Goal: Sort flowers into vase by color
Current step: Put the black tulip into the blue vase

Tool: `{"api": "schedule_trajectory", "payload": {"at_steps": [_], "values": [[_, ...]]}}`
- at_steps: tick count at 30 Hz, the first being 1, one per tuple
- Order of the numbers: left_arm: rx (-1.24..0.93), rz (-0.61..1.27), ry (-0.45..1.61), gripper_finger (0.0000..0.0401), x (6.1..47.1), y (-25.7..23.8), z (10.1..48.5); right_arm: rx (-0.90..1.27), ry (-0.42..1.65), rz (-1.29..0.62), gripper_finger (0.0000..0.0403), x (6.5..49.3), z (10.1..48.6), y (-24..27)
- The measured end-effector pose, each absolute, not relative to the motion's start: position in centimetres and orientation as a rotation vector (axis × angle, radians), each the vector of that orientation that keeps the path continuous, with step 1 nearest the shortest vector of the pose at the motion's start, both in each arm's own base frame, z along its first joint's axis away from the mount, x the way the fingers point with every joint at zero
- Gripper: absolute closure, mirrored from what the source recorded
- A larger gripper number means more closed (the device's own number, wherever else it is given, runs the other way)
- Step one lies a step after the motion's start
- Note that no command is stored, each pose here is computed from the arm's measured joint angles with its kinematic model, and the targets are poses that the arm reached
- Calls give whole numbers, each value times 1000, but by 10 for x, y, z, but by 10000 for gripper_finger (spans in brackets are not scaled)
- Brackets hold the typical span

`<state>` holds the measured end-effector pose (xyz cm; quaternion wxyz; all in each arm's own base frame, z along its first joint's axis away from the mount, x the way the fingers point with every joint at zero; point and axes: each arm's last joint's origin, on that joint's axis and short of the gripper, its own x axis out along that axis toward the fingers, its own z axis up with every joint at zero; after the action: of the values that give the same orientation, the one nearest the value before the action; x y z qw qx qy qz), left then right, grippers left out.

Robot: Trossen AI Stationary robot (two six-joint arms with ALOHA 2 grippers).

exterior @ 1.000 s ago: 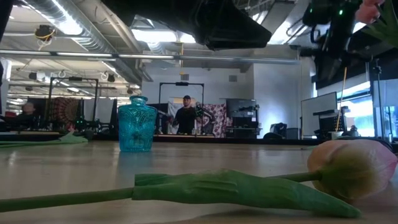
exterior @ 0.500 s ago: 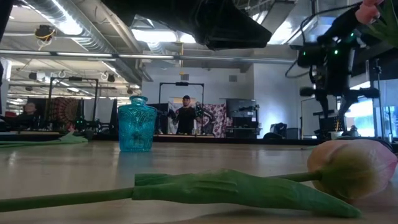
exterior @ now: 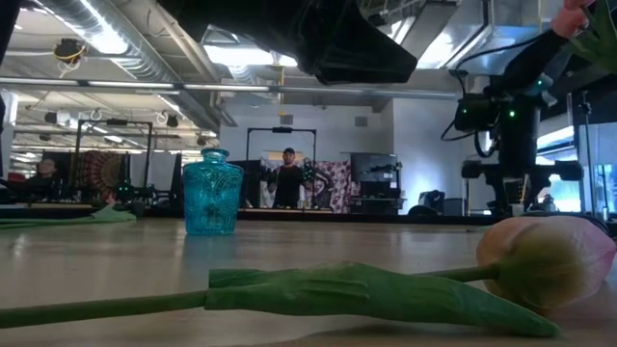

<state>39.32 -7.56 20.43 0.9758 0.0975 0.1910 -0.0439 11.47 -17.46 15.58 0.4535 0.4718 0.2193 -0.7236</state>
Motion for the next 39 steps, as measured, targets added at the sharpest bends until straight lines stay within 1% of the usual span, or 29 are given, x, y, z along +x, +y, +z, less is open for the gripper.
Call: {"api": "schedule_trajectory", "payload": {"at_steps": [4,9,18,21,26,30,33,39], "values": [[182,-90,386,229,393,-77,204,1151,511,-1843,260,115,146,-178],[183,-102,383,229,392,-82,204,1142,483,-1861,260,119,139,-183],[188,-128,382,229,390,-93,204,1129,556,-1917,262,119,121,-187],[189,-132,381,229,389,-94,204,1117,554,-1926,281,120,121,-188],[188,-130,382,229,389,-93,204,1110,560,-1963,351,118,120,-186],[200,-155,431,229,386,-99,200,1064,585,-2002,387,117,122,-179],[217,-173,482,229,382,-104,196,1028,548,-1996,393,118,129,-177],[227,-124,500,229,381,-101,195,1063,395,-1885,377,124,153,-172]]}}
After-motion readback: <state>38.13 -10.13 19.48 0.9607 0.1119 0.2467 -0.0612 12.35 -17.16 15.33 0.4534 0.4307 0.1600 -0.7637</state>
